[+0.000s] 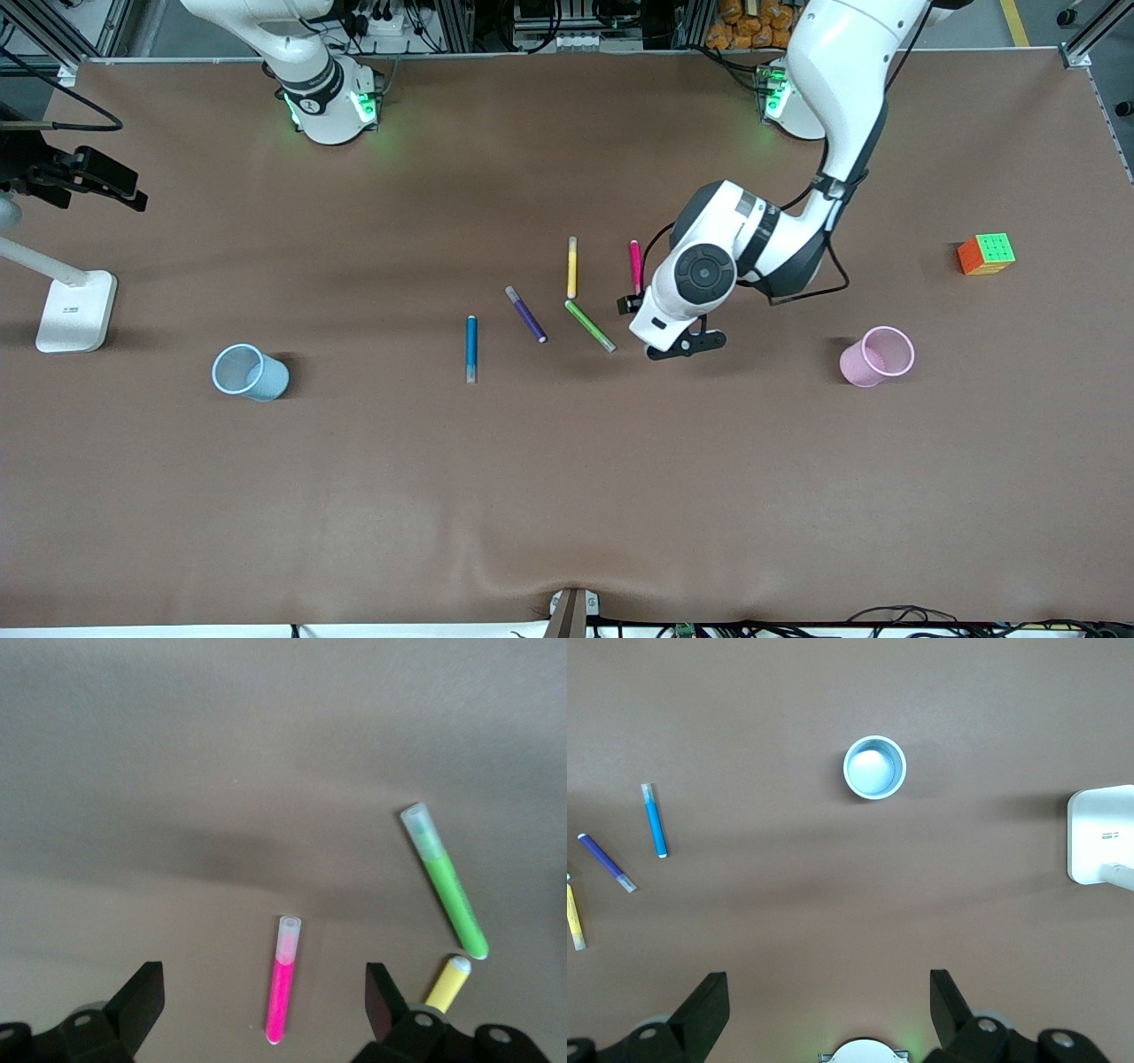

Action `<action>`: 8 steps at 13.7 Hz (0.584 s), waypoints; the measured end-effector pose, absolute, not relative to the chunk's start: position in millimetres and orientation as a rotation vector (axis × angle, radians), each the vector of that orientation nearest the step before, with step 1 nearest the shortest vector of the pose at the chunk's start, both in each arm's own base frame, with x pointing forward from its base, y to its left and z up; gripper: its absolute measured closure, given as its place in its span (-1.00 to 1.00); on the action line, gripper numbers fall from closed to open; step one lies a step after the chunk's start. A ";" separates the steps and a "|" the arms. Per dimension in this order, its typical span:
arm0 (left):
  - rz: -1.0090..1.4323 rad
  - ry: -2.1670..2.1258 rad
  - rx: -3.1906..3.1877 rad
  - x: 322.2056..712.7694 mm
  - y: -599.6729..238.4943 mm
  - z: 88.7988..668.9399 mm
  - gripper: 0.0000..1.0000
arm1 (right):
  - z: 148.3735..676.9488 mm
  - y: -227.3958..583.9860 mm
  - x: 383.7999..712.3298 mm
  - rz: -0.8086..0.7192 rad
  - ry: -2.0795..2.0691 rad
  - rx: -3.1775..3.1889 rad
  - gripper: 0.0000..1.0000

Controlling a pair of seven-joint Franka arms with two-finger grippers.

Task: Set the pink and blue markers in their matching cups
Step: 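Lower the left gripper onto the pink marker and grasp it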

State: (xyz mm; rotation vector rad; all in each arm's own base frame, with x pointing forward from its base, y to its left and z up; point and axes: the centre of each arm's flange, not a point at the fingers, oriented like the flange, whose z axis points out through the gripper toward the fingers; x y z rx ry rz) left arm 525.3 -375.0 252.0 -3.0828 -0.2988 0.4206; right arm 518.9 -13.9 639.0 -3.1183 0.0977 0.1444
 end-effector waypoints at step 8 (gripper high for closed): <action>0.425 -0.359 -3.061 502.2 -396.7 184.3 -0.65 | 639.0 -13.9 518.9 0.144 0.098 -3.118 -1.00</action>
